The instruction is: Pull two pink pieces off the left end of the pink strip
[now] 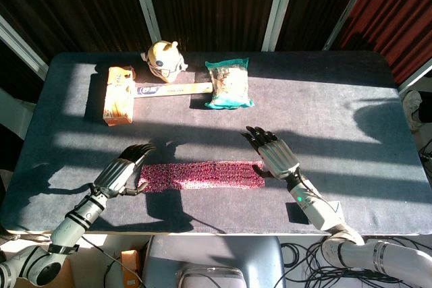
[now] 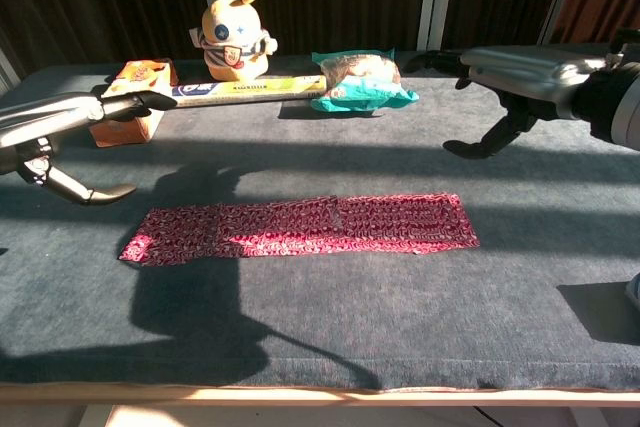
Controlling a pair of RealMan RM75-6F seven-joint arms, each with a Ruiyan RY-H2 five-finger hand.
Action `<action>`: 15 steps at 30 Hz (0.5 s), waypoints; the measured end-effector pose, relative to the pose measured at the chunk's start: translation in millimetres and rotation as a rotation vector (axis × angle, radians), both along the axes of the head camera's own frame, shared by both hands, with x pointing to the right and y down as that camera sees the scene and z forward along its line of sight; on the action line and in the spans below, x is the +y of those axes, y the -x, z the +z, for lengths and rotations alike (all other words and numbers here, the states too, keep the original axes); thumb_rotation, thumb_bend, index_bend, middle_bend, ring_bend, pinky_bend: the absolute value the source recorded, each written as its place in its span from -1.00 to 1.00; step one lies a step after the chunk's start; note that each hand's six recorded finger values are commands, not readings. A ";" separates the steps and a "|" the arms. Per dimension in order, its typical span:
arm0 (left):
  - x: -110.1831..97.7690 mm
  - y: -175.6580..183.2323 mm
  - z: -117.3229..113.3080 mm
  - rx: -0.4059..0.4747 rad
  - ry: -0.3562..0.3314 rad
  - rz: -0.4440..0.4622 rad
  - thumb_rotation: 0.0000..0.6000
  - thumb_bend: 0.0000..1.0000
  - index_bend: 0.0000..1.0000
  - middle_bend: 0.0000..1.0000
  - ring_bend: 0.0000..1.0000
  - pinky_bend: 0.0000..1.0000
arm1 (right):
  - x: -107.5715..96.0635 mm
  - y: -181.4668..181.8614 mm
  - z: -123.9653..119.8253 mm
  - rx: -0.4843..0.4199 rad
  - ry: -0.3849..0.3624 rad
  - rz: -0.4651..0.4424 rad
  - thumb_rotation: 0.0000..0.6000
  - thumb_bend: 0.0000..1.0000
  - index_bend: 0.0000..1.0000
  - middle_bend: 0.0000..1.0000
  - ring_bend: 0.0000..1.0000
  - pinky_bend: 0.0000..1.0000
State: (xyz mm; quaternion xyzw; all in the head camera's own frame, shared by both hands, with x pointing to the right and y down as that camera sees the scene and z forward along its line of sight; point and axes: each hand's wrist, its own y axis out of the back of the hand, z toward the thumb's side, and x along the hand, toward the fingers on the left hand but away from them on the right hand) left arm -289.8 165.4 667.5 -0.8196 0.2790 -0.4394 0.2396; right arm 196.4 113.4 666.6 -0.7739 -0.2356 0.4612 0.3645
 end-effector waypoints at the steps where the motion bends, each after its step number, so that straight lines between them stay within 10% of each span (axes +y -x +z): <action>1: 0.5 0.9 -0.2 -0.007 0.001 -0.004 1.00 -0.27 -1.00 -0.98 -1.00 -0.98 | 0.3 0.1 0.4 0.002 -0.001 0.001 1.00 -0.36 -1.00 -1.00 -1.00 -0.69; 9: 4.7 5.0 -5.5 -0.042 -0.027 0.006 1.00 -0.26 -1.00 -0.99 -0.99 -0.89 | 2.6 -9.0 -9.5 0.008 -0.019 0.009 1.00 -0.36 -1.00 -1.00 -1.00 -0.70; 12: 8.9 6.3 -11.9 -0.063 -0.061 0.016 1.00 -0.23 -1.00 -0.94 -0.91 -0.64 | 7.6 -24.3 -18.1 0.023 -0.025 0.018 1.00 -0.36 -1.00 -1.00 -1.00 -0.73; 15: 12.9 11.5 -21.5 -0.091 -0.120 0.007 1.00 -0.17 -1.00 -0.50 -0.41 -0.12 | 19.4 -53.6 -29.7 0.063 -0.031 0.036 1.00 -0.36 -1.00 -1.00 -1.00 -0.76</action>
